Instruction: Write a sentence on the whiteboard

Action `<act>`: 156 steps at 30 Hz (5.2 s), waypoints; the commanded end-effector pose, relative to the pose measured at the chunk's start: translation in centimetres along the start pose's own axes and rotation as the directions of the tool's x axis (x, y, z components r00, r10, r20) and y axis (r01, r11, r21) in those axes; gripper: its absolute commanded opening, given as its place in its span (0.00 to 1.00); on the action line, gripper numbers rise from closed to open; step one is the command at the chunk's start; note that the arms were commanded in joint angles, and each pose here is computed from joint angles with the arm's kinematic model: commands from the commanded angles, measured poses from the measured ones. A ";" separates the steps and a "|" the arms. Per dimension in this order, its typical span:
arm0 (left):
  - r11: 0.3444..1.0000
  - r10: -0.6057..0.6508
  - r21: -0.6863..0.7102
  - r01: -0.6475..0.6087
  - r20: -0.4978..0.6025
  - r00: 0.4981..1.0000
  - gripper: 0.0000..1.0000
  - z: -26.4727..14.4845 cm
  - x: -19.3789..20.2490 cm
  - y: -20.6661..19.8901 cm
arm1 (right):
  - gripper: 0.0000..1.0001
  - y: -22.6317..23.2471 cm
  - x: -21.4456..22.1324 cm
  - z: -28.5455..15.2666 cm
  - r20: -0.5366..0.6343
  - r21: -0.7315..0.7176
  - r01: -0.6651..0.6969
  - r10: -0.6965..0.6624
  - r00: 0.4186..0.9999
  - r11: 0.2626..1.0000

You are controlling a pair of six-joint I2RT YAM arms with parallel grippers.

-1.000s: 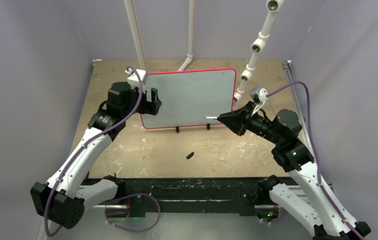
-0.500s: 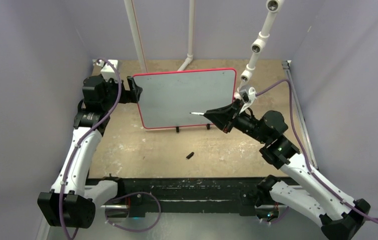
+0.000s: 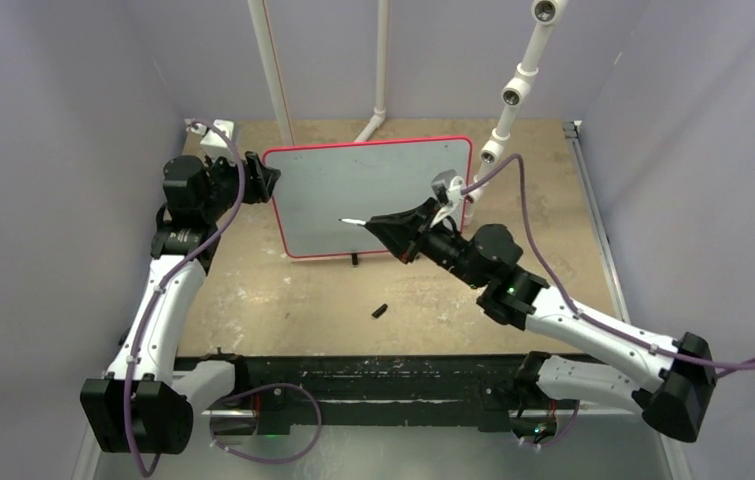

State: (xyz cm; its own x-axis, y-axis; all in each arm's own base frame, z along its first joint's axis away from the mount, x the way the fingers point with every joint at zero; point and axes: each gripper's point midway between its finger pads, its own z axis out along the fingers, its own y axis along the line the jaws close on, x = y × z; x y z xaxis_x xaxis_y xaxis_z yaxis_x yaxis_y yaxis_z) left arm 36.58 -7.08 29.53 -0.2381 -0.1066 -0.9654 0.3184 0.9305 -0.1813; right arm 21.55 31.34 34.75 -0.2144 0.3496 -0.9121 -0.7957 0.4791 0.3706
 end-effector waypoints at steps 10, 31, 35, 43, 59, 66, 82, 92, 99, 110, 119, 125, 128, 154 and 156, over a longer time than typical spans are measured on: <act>0.999 0.013 0.034 -0.013 0.018 1.000 0.45 0.9 1.0 0.1 | 0.00 1.8 -2.5 6.8 0.179 0.101 0.064 -0.081 0.980 0.993; 1.000 0.004 0.031 -0.004 0.016 1.000 0.32 1.5 1.5 0.5 | 0.00 -0.7 0.1 13.6 0.231 0.271 0.135 -0.200 0.952 0.953; 1.000 -0.010 0.007 0.010 0.033 0.999 0.41 1.3 1.1 1.3 | 0.00 -0.9 0.4 14.3 0.232 0.279 0.143 -0.211 0.949 0.950; 0.995 -0.059 0.078 0.056 0.036 0.998 0.45 1.8 1.0 1.4 | 0.00 -1.6 1.0 14.9 0.232 0.309 0.152 -0.230 0.945 0.939; 0.984 -0.097 0.152 0.094 0.012 0.995 0.29 2.5 1.8 0.8 | 0.00 -2.9 1.8 15.8 0.241 0.367 0.159 -0.259 0.935 0.917; 0.983 -0.098 0.158 0.096 0.010 0.995 0.25 2.6 1.9 0.7 | 0.00 -3.1 1.6 16.0 0.265 0.376 0.148 -0.260 0.929 0.915; 0.982 -0.102 0.163 0.099 0.008 0.995 0.19 2.6 2.0 0.6 | 0.00 -4.3 1.7 16.5 0.277 0.408 0.140 -0.268 0.923 0.902; 0.981 -0.101 0.170 0.098 0.008 0.995 0.16 2.7 2.0 0.6 | 0.00 -5.1 2.1 17.1 0.269 0.429 0.143 -0.277 0.923 0.892; 0.980 -0.099 0.175 0.096 0.009 0.995 0.12 2.6 2.0 0.4 | 0.00 -5.4 2.6 17.5 0.254 0.436 0.156 -0.287 0.923 0.886; 0.980 -0.095 0.177 0.091 0.014 0.995 0.09 2.6 1.9 0.4 | 0.00 -5.7 5.3 18.3 0.181 0.416 0.195 -0.291 0.940 0.888; 0.980 -0.092 0.180 0.088 0.017 0.996 0.08 2.5 1.8 0.3 | 0.00 -6.2 7.0 18.4 0.132 0.414 0.211 -0.288 0.949 0.886; 0.981 -0.093 0.173 0.088 0.017 0.996 0.07 2.4 1.8 0.4 | 0.00 -6.9 7.6 17.4 0.118 0.437 0.201 -0.277 0.954 0.877; 0.982 -0.092 0.170 0.087 0.019 0.996 0.07 2.4 1.8 0.5 | 0.00 -7.3 7.4 16.8 0.119 0.458 0.197 -0.279 0.953 0.867; 0.985 -0.116 0.134 0.112 0.022 0.993 0.29 2.4 1.7 1.5 | 0.00 -3.9 3.4 16.1 0.233 0.341 0.196 -0.285 0.930 0.919; 0.984 -0.120 0.137 0.116 0.018 0.993 0.31 2.5 1.8 1.6 | 0.00 -4.3 3.5 16.4 0.226 0.363 0.196 -0.290 0.930 0.911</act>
State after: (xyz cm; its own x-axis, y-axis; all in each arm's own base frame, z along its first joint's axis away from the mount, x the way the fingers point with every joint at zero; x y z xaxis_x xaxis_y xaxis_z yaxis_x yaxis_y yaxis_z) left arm 38.84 -6.91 26.53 -0.2783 -0.2075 -0.9378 0.4065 0.8592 -0.3107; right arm 33.30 43.65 29.62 0.1071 0.3220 -0.9407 -0.5592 0.8018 0.2108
